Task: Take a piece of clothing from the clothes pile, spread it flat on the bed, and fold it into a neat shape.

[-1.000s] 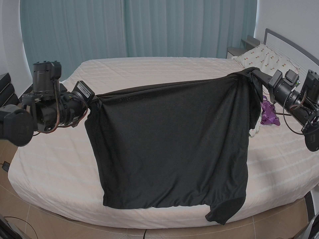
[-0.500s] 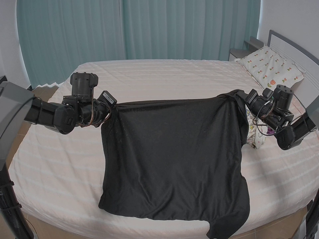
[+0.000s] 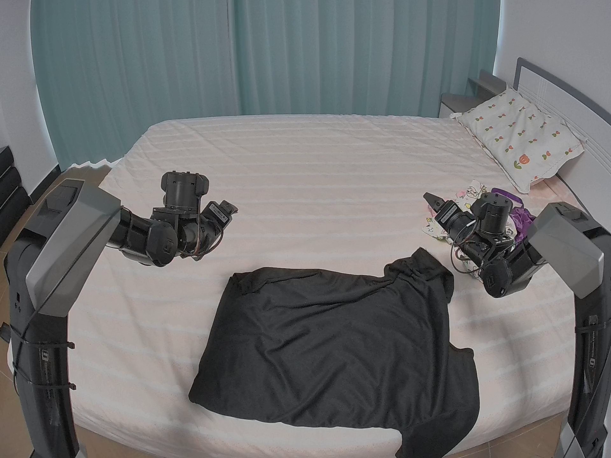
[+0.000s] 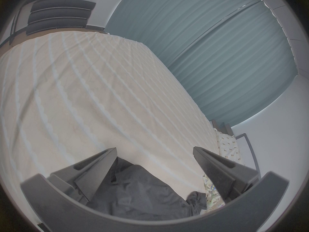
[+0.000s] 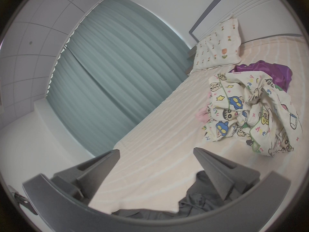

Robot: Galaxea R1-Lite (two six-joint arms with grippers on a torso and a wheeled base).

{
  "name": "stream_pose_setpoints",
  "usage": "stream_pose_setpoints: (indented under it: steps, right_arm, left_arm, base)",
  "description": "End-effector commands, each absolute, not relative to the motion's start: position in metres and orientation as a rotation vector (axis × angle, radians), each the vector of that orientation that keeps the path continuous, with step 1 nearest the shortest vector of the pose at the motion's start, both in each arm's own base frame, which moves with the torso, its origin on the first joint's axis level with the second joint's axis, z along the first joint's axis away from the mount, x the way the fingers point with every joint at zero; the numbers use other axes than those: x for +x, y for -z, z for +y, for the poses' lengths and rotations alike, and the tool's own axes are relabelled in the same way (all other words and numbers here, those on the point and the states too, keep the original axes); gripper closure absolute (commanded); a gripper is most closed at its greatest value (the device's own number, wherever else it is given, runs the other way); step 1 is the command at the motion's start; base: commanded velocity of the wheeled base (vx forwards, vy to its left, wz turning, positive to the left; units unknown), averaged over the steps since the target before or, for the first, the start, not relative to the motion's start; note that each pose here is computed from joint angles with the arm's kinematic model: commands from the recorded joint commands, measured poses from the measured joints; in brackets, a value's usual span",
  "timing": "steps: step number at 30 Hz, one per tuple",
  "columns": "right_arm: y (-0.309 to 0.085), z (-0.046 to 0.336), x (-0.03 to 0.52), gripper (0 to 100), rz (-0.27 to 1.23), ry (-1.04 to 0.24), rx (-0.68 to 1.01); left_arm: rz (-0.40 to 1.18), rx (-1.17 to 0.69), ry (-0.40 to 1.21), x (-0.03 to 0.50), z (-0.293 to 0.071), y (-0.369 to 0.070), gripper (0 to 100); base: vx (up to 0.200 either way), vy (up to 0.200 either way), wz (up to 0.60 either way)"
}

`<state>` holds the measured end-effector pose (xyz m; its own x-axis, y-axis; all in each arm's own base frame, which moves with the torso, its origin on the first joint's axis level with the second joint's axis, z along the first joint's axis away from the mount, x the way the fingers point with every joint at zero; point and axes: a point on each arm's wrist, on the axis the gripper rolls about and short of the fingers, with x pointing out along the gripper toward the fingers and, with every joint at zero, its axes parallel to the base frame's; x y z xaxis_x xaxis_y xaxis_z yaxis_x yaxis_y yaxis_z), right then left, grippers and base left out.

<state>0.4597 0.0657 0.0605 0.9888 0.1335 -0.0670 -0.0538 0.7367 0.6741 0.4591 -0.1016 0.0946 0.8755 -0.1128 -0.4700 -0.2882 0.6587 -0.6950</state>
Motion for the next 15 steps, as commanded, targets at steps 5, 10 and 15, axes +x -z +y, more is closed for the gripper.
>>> stream_pose_setpoints:
  steps: [5,10,15]
  right_arm:
    - [-0.015,0.064,0.488,0,0.160,0.068,0.706]
    - [-0.012,0.056,0.471,0,0.230,0.077,0.695]
    - [-0.028,0.047,0.432,0,0.294,0.044,0.701]
  left_arm:
    - [0.494,-0.865,-0.189,0.471,-0.089,-0.078,0]
    - [0.533,-0.864,-0.198,0.454,-0.084,-0.082,0]
    - [0.679,-0.858,-0.161,0.408,-0.079,-0.076,0]
  base:
    - [0.000,0.000,0.00]
    - [0.000,0.000,0.00]
    - [0.000,0.000,0.00]
